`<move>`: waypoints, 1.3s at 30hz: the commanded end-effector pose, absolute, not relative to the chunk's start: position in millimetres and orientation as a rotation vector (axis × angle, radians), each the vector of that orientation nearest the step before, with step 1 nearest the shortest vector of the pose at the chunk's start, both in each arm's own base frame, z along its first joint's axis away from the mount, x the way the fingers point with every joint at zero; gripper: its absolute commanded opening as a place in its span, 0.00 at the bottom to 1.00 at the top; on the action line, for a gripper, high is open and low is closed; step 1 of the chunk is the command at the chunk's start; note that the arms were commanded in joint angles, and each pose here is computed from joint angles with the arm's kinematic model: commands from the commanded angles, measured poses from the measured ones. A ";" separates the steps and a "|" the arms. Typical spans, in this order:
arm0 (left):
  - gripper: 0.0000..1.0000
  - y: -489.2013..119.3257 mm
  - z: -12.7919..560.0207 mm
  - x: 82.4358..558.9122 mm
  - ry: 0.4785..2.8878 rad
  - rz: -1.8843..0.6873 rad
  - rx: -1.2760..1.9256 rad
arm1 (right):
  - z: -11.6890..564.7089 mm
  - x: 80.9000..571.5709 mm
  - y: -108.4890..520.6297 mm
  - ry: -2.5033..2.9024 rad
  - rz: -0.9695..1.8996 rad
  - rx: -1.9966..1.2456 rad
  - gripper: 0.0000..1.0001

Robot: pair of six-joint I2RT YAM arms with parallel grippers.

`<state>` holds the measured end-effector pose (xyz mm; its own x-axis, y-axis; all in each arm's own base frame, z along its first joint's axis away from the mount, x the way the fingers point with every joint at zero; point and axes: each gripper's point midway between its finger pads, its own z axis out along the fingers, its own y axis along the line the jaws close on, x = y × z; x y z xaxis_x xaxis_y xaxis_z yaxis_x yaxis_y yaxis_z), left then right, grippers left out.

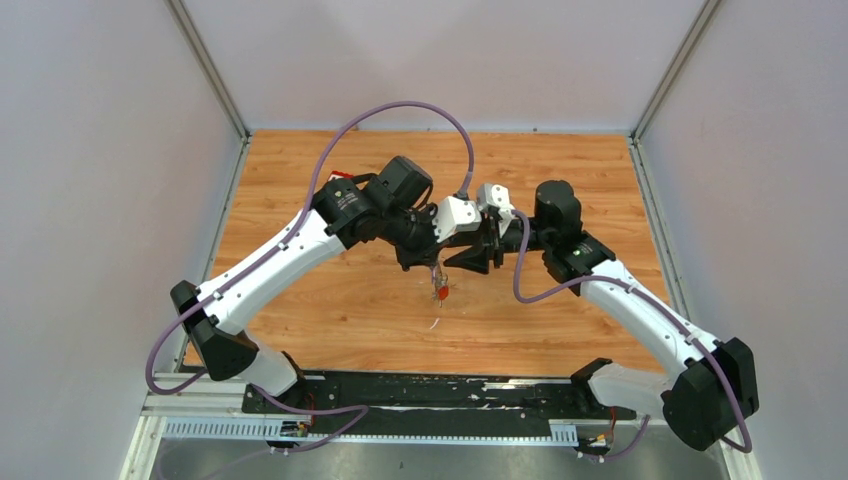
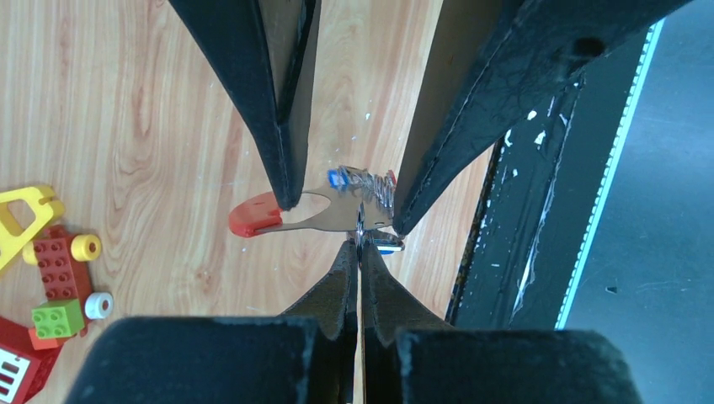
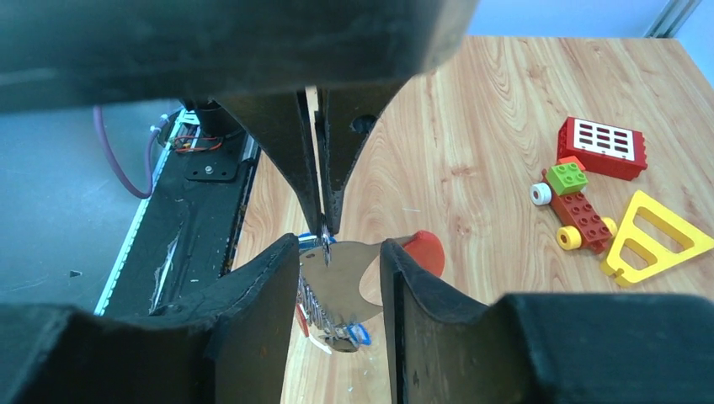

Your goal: Put the keys on the keyring

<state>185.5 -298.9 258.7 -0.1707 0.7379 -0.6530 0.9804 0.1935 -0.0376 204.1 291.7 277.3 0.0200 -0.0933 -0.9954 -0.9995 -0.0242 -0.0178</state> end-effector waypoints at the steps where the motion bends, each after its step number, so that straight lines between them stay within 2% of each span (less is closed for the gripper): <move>1: 0.00 -308.6 282.0 176.6 1.884 -0.731 1.567 | 284.2 194.4 298.3 1.190 1.225 -1.334 0.40; 4: 0.00 -309.1 284.8 175.6 1.868 -0.739 1.567 | 282.5 191.8 299.6 1.190 1.239 -1.342 0.36; 10: 0.00 -308.8 287.1 174.1 1.851 -0.747 1.565 | 281.5 191.7 300.2 1.190 1.245 -1.349 0.23; 39: 0.00 -307.5 284.7 167.7 1.801 -0.774 1.581 | 284.6 188.5 300.6 1.181 1.282 -1.362 0.27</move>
